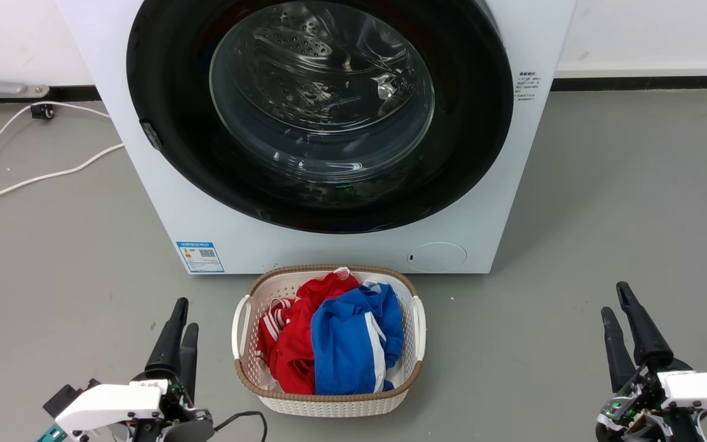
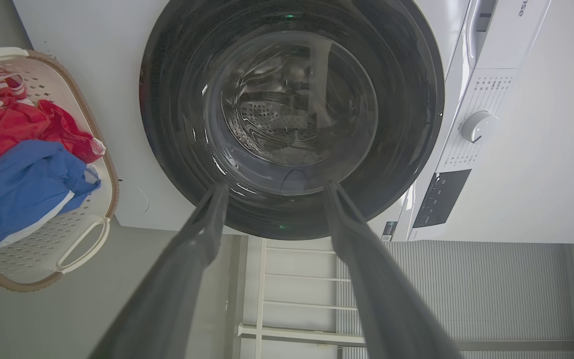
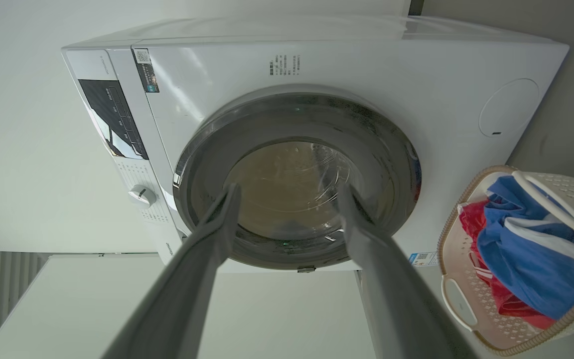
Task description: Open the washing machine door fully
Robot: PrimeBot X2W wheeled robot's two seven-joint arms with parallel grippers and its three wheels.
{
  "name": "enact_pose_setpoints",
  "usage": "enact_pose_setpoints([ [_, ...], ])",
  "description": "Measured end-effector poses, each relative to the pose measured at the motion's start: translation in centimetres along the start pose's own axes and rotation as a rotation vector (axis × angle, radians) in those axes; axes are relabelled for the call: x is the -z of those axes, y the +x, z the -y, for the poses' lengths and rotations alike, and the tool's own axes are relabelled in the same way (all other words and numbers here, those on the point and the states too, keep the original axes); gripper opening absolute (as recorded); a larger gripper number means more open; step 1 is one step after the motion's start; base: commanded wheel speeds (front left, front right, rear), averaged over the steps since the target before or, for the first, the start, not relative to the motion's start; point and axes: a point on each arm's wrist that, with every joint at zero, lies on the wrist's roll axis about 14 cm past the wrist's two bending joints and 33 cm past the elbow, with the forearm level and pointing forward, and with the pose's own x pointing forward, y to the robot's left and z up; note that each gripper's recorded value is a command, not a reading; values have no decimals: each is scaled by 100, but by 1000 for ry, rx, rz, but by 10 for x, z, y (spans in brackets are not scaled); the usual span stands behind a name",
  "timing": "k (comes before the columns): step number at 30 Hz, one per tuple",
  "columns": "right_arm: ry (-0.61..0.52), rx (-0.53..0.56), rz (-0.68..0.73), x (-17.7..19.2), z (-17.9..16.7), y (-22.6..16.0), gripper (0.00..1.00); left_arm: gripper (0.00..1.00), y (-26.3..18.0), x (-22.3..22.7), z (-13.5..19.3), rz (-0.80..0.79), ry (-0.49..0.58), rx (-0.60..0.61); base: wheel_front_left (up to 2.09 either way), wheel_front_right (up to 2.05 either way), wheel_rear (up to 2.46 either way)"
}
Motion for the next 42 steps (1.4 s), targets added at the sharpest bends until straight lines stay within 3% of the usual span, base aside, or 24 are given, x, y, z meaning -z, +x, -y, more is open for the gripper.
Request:
enact_pose_setpoints([
  [10, -129, -30, 10, 1, -11, 0, 100, 100, 2, 9, 11, -8, 127, 33, 0, 0, 0],
  [28, -553, -83, 10, 4, -28, 0, 100, 100, 5, 28, 40, -25, 599, 138, 0, 0, 0],
  [42, -829, -120, -11, 12, -37, -1, 100, 100, 5, 36, 49, -24, 893, 182, 0, 0, 0],
])
